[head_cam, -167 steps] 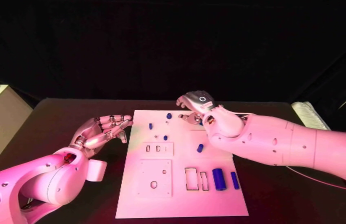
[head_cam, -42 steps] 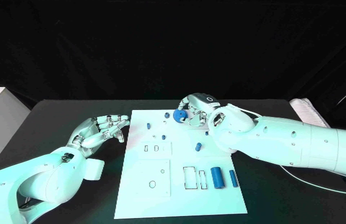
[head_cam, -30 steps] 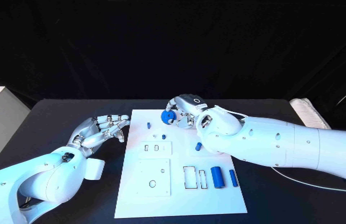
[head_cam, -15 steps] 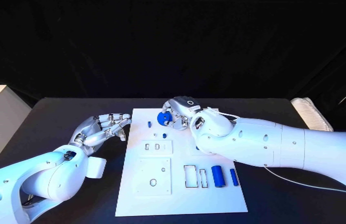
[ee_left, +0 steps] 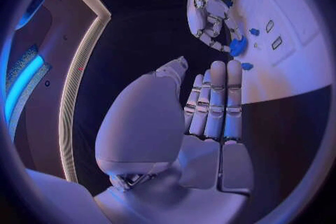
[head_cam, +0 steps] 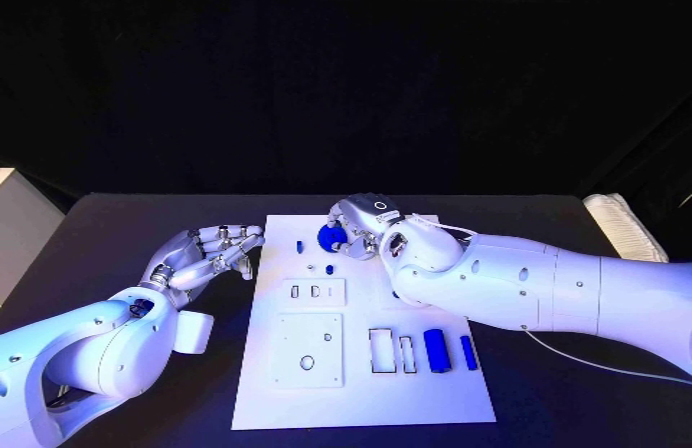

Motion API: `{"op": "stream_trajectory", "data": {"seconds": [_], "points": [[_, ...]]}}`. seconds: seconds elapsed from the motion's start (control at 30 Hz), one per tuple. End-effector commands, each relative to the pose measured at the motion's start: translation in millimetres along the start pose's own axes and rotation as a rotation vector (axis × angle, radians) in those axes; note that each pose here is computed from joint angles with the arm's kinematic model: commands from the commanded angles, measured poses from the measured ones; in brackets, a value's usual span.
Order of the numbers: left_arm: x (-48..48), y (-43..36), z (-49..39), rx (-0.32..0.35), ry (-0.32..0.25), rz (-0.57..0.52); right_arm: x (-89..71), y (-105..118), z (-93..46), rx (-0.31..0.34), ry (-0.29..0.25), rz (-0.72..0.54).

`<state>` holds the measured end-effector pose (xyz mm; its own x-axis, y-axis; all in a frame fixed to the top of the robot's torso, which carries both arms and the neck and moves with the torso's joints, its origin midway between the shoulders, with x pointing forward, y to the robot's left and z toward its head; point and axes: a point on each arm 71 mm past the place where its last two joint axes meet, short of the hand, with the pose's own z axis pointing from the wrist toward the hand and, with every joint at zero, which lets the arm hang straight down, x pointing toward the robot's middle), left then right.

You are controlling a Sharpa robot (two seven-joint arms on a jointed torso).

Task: Assemble the parts on the task board

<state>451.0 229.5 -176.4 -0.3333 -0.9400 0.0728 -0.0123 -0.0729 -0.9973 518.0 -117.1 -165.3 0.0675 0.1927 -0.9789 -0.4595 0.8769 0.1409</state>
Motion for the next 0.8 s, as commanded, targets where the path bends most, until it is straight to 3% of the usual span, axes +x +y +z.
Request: {"op": "stream_trajectory", "data": {"seconds": [0.03, 0.47, 0.8], "points": [[2.4, -1.2, 0.5, 0.007, 0.021, -0.004, 2.2, 0.3, 0.9, -0.006, 0.018, -0.03], [2.2, -1.1, 0.4, 0.006, 0.02, -0.004, 3.8, 3.3, 3.6, -0.016, 0.019, -0.027], [1.6, -0.9, 0.1, 0.0, 0.019, 0.0, 7.0, 0.9, 3.8, -0.007, 0.06, -0.001]]}}
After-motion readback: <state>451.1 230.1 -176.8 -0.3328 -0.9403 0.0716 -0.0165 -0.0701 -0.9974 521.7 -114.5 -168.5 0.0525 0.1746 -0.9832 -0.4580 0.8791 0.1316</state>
